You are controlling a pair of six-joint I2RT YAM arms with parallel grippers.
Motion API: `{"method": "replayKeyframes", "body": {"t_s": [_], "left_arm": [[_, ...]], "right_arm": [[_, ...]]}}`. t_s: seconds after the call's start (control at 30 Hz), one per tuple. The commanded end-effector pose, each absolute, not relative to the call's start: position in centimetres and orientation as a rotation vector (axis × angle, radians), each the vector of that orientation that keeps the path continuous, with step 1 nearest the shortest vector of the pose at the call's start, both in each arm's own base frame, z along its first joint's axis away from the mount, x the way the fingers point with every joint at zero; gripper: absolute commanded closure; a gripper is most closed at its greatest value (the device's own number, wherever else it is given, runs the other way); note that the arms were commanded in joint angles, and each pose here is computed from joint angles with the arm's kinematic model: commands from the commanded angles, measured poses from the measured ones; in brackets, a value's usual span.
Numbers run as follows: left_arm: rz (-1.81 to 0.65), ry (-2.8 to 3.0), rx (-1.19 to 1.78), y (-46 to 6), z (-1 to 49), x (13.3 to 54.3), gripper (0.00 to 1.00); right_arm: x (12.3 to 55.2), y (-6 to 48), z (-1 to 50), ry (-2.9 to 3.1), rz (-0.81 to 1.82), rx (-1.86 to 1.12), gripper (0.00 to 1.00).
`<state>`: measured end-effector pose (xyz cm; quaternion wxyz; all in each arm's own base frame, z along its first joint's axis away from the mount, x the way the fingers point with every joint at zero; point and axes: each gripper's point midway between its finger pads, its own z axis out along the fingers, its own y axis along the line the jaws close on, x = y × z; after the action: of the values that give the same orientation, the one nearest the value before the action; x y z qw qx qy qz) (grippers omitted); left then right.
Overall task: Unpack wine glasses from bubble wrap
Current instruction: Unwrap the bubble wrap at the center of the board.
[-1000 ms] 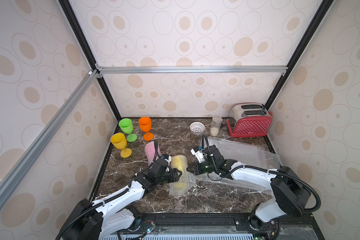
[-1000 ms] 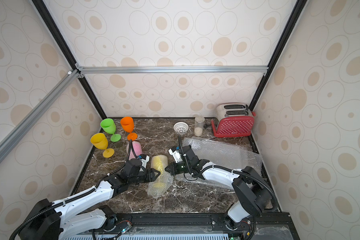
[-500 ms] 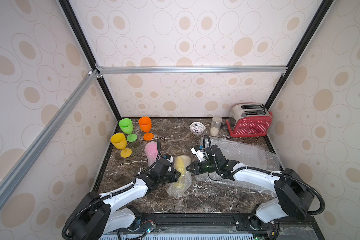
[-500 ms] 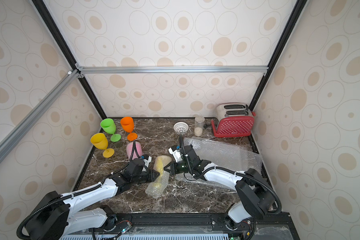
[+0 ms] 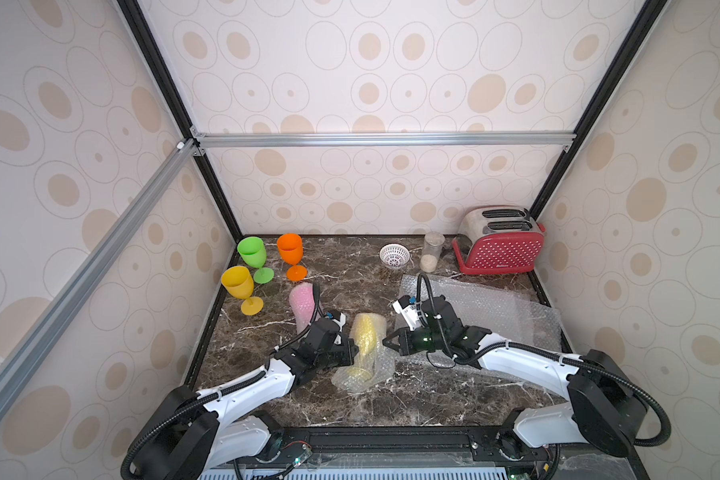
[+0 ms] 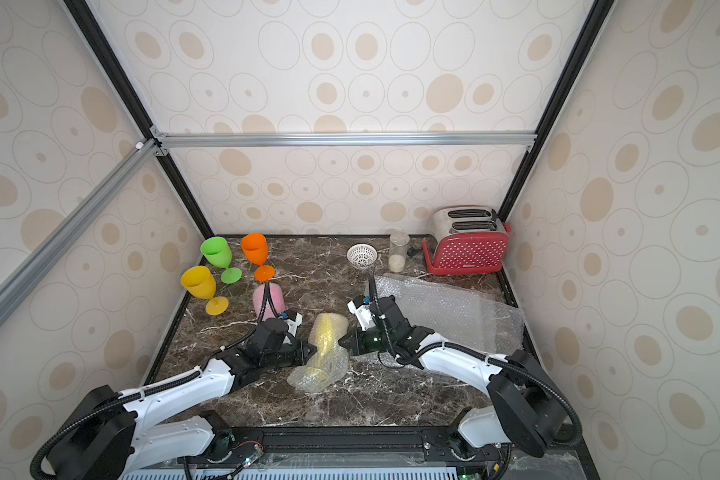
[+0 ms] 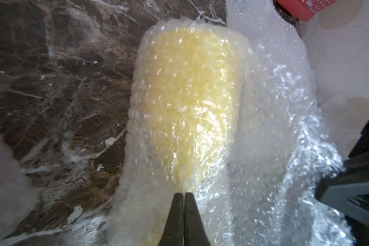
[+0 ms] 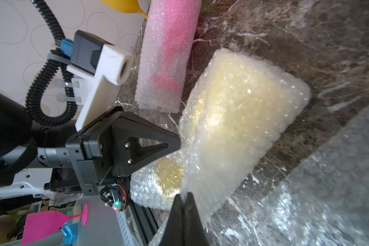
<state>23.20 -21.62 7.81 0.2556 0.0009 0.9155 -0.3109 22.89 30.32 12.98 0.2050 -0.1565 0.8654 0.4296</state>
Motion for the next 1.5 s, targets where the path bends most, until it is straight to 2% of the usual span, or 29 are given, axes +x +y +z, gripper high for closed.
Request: {"method": "replayKeyframes", "body": {"t_s": [0.0,0.87,1.3,1.4,1.47], "left_arm": [[-0.809,2.472,-0.026,-20.7,8.0,23.3,1.00],[-0.812,2.428,-0.217,-17.5,8.0,23.8,1.00],[-0.808,2.460,-0.251,-16.4,6.7,22.2,1.00],[-0.831,2.464,-0.212,-16.9,7.1,22.1,0.95],[-0.824,2.468,-0.188,-17.0,7.4,22.2,0.88]], "right_arm": [[23.0,28.7,12.8,2.422,1.137,-0.407,1.00],[23.7,22.2,12.4,2.437,0.996,-0.220,1.00],[23.8,21.0,12.8,2.425,0.982,-0.194,1.00],[23.6,21.8,13.1,2.414,1.044,-0.229,1.00],[23.6,22.3,13.4,2.403,1.078,-0.243,1.00]]}}
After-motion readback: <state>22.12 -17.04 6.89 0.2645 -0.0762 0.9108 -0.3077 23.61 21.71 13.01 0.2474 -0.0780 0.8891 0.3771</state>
